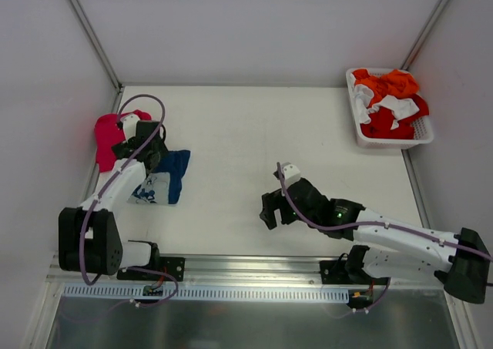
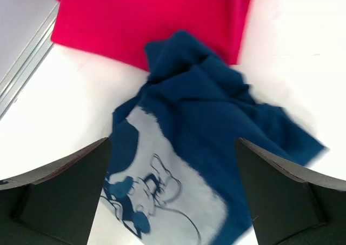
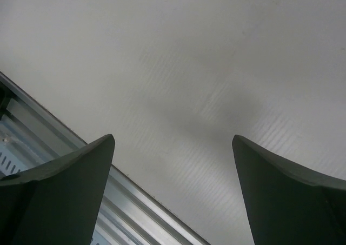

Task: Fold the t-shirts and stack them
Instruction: Put the neatly folded tshirt into the corner of the board with both arms

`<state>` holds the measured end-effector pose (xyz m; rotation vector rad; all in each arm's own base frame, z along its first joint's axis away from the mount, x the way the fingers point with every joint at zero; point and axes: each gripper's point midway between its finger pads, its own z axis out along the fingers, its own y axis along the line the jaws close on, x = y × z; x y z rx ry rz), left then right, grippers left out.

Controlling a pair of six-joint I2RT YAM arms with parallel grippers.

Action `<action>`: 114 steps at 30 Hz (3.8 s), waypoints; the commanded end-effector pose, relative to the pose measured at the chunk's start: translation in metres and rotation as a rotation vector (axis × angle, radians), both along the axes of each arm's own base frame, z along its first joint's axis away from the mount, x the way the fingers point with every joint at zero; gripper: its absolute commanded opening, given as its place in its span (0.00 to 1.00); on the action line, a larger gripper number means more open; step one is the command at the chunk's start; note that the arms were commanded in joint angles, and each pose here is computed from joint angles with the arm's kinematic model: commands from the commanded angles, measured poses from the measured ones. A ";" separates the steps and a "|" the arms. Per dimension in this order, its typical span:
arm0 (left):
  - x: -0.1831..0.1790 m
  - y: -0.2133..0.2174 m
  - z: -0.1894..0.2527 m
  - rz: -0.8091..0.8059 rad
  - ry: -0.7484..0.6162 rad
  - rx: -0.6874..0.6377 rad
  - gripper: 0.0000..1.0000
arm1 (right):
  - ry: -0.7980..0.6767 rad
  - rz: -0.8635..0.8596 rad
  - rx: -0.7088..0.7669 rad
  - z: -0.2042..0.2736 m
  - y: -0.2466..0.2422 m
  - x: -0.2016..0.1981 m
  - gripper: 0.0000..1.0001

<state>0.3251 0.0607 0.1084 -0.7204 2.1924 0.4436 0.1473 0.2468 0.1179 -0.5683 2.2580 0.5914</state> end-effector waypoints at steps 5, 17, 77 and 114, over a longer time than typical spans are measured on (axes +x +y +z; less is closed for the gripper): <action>-0.026 -0.044 0.029 -0.094 -0.106 -0.031 0.99 | -0.074 0.141 0.130 0.051 0.077 0.020 0.96; -0.067 -0.025 0.005 -0.017 -0.125 0.001 0.99 | 0.099 0.331 0.258 0.014 0.227 0.051 0.97; 0.018 0.028 -0.054 -0.157 -0.414 -0.409 0.99 | 0.333 0.364 0.372 -0.034 0.342 0.097 0.98; 0.031 0.003 -0.049 -0.303 -0.402 -0.520 0.99 | 0.306 0.292 0.156 -0.055 0.312 0.091 0.99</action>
